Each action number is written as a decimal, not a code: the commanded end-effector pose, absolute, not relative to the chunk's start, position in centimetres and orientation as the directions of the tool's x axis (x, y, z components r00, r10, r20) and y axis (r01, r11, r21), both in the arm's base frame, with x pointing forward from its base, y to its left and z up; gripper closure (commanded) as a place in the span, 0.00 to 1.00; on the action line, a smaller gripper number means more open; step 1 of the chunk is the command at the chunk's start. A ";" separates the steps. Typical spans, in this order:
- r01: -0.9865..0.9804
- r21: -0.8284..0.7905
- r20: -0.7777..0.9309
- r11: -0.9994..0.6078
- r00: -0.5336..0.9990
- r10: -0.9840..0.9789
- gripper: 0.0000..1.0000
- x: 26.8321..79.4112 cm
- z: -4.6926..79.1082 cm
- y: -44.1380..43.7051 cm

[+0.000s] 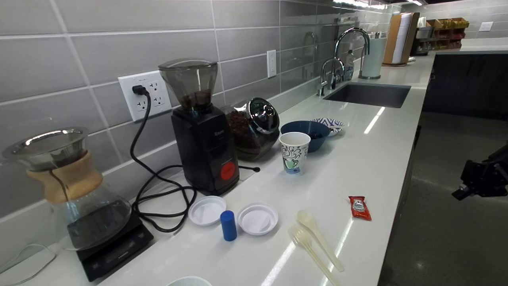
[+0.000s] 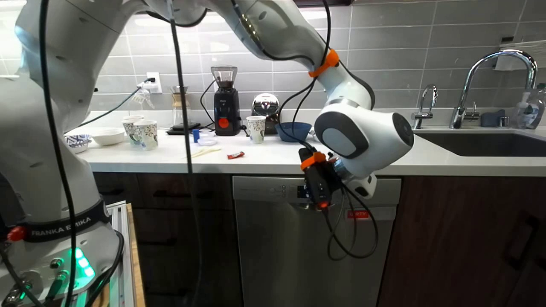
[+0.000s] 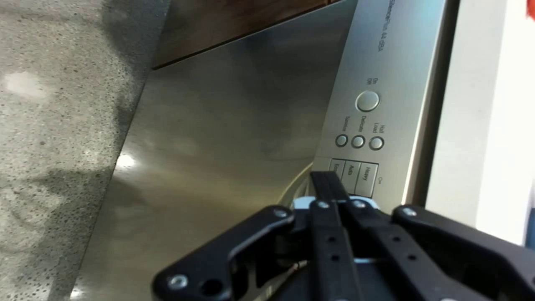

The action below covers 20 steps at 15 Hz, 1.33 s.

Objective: Press the button on the oven

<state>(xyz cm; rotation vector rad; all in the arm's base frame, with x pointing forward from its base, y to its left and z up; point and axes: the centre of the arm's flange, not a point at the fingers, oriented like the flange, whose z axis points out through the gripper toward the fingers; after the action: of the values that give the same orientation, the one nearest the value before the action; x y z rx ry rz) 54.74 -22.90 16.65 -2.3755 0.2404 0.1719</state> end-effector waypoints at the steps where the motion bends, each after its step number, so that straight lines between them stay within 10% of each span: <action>1: -0.180 -0.594 -0.158 -0.784 0.982 -0.106 1.00 51.2 21.9 -22.0; 8: -0.048 -0.513 -0.060 -0.857 0.998 -0.020 0.98 47.1 27.5 -18.9; 9: -0.027 -0.507 -0.039 -0.862 0.999 -0.008 0.73 46.7 28.0 -18.3; 20: 0.155 -0.411 0.152 -0.898 0.983 0.100 0.07 43.7 30.8 -15.2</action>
<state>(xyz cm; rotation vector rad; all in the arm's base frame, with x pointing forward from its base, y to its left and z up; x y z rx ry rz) 45.23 -15.93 30.05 -2.6850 -0.1353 -0.1356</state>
